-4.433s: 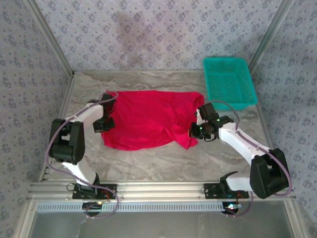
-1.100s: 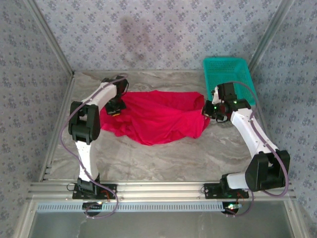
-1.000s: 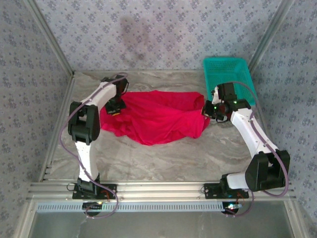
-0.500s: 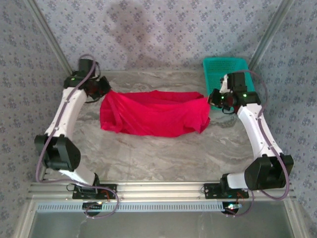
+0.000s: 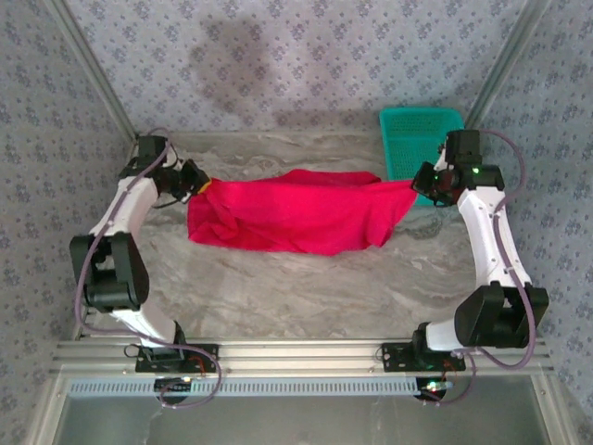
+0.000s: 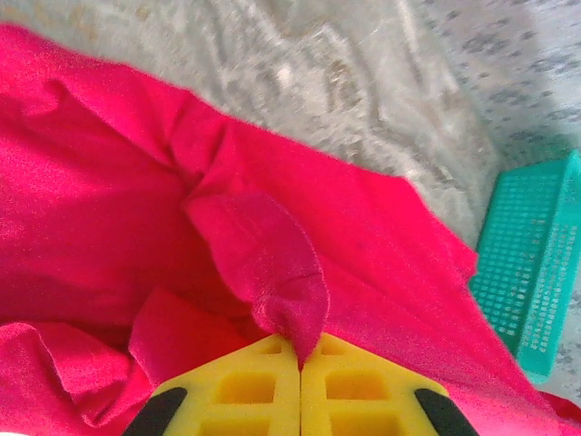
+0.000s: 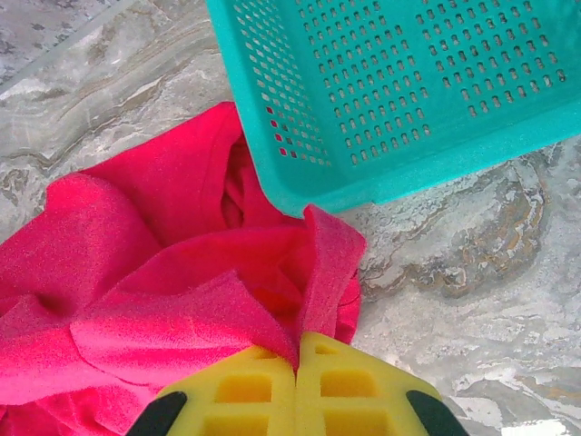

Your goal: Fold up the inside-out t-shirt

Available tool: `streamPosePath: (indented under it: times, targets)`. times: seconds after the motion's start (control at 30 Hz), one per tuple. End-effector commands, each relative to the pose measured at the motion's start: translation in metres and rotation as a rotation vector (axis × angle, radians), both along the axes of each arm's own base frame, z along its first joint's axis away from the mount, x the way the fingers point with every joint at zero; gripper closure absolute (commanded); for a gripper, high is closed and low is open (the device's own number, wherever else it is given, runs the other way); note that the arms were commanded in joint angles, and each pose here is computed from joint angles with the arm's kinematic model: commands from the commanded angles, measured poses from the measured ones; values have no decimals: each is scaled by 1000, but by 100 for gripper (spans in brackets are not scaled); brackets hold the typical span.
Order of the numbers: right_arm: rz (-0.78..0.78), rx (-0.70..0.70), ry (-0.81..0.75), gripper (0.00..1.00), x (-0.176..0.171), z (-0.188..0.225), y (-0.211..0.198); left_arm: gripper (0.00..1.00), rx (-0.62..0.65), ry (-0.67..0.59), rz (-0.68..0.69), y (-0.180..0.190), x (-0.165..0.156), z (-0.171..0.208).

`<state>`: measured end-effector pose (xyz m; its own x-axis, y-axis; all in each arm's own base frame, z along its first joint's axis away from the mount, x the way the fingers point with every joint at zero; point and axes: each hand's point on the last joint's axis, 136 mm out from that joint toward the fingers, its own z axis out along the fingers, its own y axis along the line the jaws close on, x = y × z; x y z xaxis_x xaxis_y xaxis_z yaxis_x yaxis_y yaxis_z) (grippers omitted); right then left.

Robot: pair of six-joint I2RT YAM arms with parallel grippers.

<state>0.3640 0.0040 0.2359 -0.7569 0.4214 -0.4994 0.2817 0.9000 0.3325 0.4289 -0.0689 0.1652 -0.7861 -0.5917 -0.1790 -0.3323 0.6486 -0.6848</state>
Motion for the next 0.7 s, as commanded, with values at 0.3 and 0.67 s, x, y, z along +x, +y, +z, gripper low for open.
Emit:
streamPosePath:
  times: [0.3, 0.67]
  targets:
    - [20, -20, 15, 100, 5, -5, 0, 80, 9, -3, 10, 10, 21, -40]
    - [50, -10, 19, 100, 10, -9, 11, 49, 481, 42, -251, -39, -4, -42]
